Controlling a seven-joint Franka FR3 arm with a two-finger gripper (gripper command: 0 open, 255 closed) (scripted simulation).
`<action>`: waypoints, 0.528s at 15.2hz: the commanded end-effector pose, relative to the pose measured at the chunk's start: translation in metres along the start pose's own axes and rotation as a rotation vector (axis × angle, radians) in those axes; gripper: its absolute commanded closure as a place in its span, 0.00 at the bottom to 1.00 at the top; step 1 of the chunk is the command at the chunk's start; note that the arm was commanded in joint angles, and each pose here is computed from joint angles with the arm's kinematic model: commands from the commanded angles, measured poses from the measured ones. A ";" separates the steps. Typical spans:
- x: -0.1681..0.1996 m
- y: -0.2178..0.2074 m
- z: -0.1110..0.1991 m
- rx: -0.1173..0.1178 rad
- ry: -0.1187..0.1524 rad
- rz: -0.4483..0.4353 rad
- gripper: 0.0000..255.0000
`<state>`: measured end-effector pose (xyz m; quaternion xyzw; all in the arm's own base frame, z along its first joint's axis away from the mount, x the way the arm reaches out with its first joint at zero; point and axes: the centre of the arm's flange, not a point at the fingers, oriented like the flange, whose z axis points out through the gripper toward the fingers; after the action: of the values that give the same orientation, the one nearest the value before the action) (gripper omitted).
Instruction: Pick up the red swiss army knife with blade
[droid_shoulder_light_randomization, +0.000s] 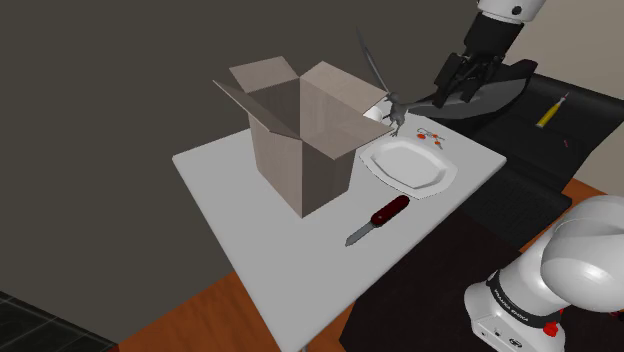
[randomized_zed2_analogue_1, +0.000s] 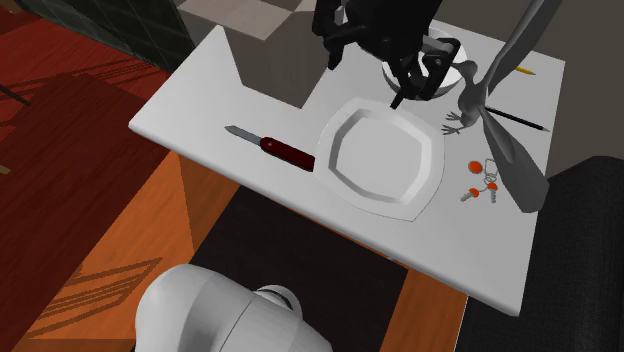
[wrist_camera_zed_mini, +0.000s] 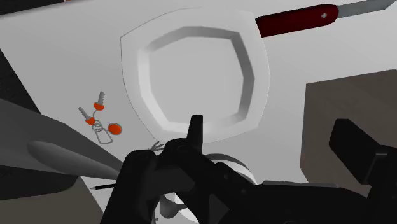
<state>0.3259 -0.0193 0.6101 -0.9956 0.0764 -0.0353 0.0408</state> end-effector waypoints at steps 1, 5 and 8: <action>0.000 0.000 0.000 0.000 0.000 0.000 0.00; -0.022 -0.024 0.042 -0.018 -0.008 0.214 0.00; -0.036 -0.045 0.073 -0.031 -0.013 0.375 0.00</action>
<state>0.3080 0.0309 0.5490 -0.9724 0.2298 -0.0216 0.0330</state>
